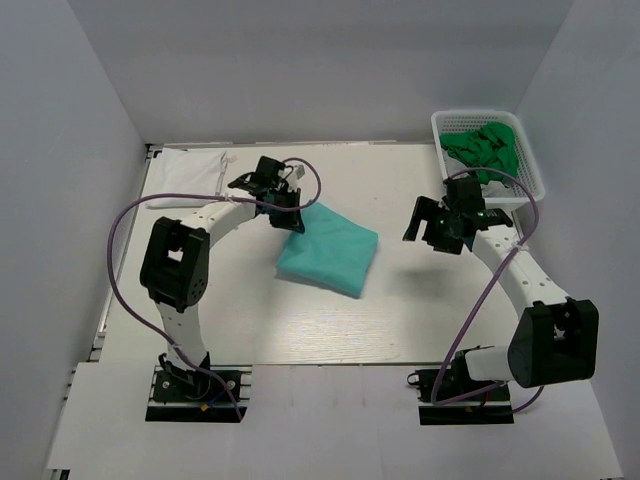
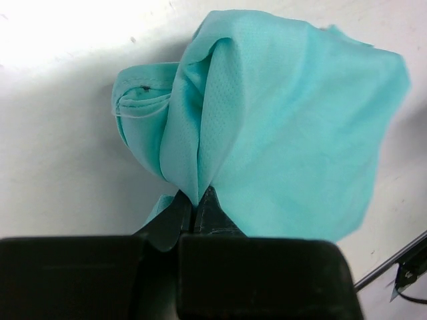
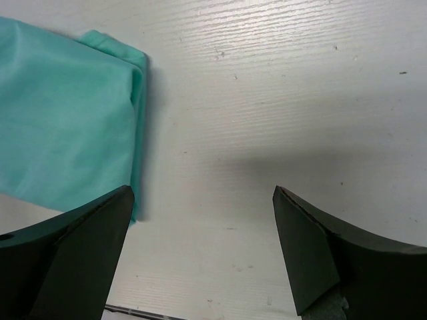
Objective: Fold and stack the t-shirts
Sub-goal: Put the neatly folded tshirt into the corner of the board with the left arm
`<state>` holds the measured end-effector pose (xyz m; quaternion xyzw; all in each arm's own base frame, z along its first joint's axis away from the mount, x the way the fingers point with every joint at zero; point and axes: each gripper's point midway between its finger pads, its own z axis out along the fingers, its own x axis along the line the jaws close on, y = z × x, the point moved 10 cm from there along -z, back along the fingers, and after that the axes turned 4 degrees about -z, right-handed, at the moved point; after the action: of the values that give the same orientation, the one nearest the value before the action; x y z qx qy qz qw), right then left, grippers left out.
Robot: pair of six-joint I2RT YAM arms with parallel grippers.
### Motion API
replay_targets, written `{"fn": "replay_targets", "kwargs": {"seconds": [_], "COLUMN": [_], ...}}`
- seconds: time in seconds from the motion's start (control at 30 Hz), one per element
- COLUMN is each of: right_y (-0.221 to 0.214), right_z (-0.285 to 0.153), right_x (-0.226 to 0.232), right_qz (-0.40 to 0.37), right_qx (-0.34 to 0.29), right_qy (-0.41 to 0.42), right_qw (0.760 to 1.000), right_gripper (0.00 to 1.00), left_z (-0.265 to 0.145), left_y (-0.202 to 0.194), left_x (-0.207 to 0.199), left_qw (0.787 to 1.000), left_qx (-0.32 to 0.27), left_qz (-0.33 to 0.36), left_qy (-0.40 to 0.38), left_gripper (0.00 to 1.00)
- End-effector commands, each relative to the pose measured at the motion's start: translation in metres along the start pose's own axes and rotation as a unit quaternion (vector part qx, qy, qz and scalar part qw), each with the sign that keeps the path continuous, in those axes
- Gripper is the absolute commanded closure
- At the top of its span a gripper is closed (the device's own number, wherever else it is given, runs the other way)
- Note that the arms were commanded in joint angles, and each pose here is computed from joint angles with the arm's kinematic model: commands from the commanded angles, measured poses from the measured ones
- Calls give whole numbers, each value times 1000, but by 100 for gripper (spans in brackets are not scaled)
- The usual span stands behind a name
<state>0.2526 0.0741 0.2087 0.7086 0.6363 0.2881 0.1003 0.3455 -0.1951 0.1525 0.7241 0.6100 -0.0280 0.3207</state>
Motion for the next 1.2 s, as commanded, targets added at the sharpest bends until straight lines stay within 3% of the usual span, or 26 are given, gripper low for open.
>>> {"fn": "replay_targets", "kwargs": {"seconds": [0.0,0.27,0.37,0.6,0.7,0.9,1.17], "right_y": [16,37,45,61,67,70,60], "right_z": [-13,-13,-11,11,12,10,11], "right_x": [4,5,7,10,11,10,5], "right_qz": [1,38,44,59,68,71,75], "right_qx": [-33,-38,-42,-14,-14,-14,0], "right_qy": [4,-19,-12,21,30,32,21], "right_qw": [999,998,998,998,997,997,997], "right_gripper": [9,9,9,9,9,9,9], "left_z": [-45,-62,-68,-87,-100,-147,-193], "left_y": [37,90,107,141,141,146,154], "left_x": [-5,54,76,126,146,174,197], "left_qw": [995,995,992,989,989,977,967], "left_qx": [-63,-60,-58,-84,-88,-158,-198], "left_qz": [66,38,61,108,114,138,150], "left_qy": [-46,-74,-96,-53,-26,32,51], "left_gripper": [100,100,100,100,100,100,100]}}
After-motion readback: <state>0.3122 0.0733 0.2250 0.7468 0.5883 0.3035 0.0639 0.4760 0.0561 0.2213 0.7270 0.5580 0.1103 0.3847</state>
